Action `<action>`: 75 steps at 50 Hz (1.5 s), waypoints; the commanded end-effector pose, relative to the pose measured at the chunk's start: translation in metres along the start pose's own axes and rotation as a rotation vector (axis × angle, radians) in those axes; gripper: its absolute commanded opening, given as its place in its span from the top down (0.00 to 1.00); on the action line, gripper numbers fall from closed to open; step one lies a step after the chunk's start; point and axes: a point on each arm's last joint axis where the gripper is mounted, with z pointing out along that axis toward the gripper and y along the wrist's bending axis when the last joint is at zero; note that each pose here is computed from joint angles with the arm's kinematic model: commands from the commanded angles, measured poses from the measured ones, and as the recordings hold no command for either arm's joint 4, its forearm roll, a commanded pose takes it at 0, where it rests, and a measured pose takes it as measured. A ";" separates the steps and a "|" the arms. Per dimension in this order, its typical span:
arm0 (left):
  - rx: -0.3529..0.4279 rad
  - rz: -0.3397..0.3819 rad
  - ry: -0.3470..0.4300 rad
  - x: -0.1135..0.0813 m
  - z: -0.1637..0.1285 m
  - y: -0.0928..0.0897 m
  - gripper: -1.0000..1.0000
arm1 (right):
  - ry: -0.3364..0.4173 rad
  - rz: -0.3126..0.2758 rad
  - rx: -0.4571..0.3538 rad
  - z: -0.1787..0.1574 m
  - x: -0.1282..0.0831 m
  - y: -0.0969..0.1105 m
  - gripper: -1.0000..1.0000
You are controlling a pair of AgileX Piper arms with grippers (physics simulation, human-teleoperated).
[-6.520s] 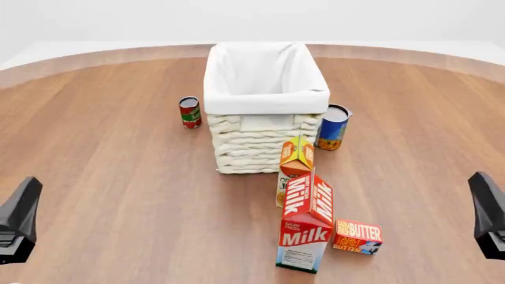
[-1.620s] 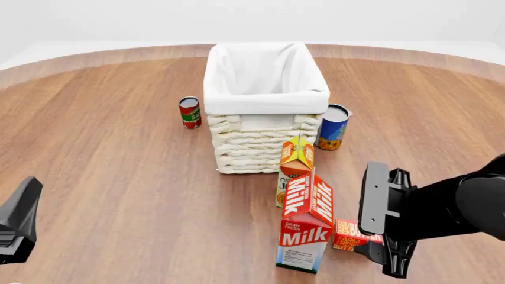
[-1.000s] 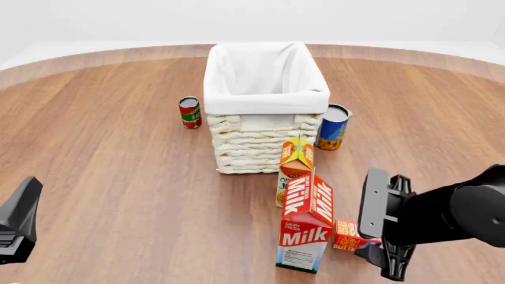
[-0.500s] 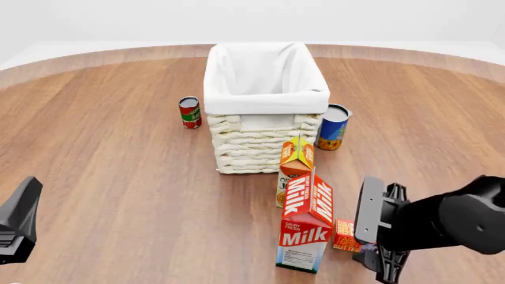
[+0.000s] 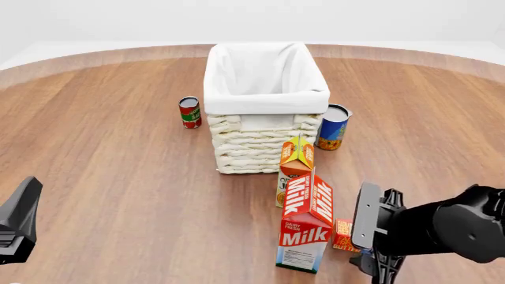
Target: Pick up the butter and put it in the basket.
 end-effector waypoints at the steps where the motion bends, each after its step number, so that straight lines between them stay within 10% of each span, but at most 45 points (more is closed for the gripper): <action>1: 0.000 0.000 0.000 0.000 0.000 0.000 0.00 | 0.011 0.011 -0.015 0.007 0.004 0.004 0.00; 3: 0.000 0.000 0.000 0.000 0.000 0.000 0.00 | 0.012 0.010 -0.016 0.008 0.004 0.004 0.00; 4: 0.000 0.000 0.000 0.000 0.000 0.000 0.00 | 0.011 0.010 -0.017 0.008 0.004 0.005 1.00; 31: 0.000 0.000 0.000 0.000 0.000 0.000 0.00 | -0.010 0.003 0.020 -0.008 0.001 -0.005 1.00; 55: 0.000 0.000 0.000 0.000 0.000 0.000 0.00 | -0.084 0.013 0.142 -0.087 -0.007 -0.028 1.00; 75: 0.000 0.000 0.000 0.000 0.000 0.000 0.00 | -0.489 0.190 0.480 -0.223 -0.047 -0.064 1.00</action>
